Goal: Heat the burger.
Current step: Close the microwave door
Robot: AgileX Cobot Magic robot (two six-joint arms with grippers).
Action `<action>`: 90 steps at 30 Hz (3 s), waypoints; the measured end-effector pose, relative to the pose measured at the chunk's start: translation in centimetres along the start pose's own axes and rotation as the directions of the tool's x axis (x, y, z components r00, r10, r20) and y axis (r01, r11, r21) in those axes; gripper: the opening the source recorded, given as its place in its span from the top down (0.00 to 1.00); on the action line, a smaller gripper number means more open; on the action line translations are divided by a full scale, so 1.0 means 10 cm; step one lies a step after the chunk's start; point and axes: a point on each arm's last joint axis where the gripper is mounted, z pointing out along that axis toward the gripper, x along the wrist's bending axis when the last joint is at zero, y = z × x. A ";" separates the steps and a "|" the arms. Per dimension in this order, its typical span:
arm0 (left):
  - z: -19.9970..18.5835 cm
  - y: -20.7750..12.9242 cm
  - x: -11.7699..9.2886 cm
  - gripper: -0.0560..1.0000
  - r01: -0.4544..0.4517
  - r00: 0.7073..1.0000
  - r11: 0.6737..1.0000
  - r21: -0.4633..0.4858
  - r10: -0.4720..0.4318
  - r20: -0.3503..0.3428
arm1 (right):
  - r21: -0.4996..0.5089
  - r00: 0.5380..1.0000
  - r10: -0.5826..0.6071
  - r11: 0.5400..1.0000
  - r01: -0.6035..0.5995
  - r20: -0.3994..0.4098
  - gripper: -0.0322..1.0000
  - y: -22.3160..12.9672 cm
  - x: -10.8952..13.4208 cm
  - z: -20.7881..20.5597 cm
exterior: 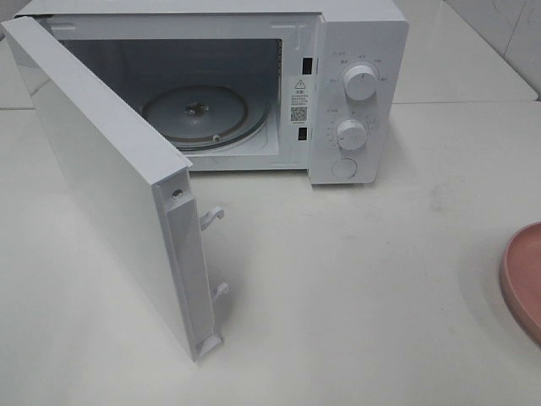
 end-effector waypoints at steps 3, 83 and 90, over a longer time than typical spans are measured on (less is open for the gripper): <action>0.00 0.00 0.00 0.02 0.000 1.000 1.000 0.000 0.000 0.000 | -0.015 1.000 0.006 1.000 -0.006 0.012 0.23 0.00 0.00 -0.01; 0.43 0.43 0.12 0.94 0.041 0.998 0.997 -0.058 -0.043 -0.035 | -0.017 1.000 0.008 1.000 -0.008 0.014 0.24 0.00 0.00 -0.01; 0.82 0.48 0.20 0.95 0.069 0.996 0.994 -0.079 -0.074 -0.057 | -0.017 1.000 0.008 1.000 -0.008 0.014 0.24 0.00 0.00 -0.01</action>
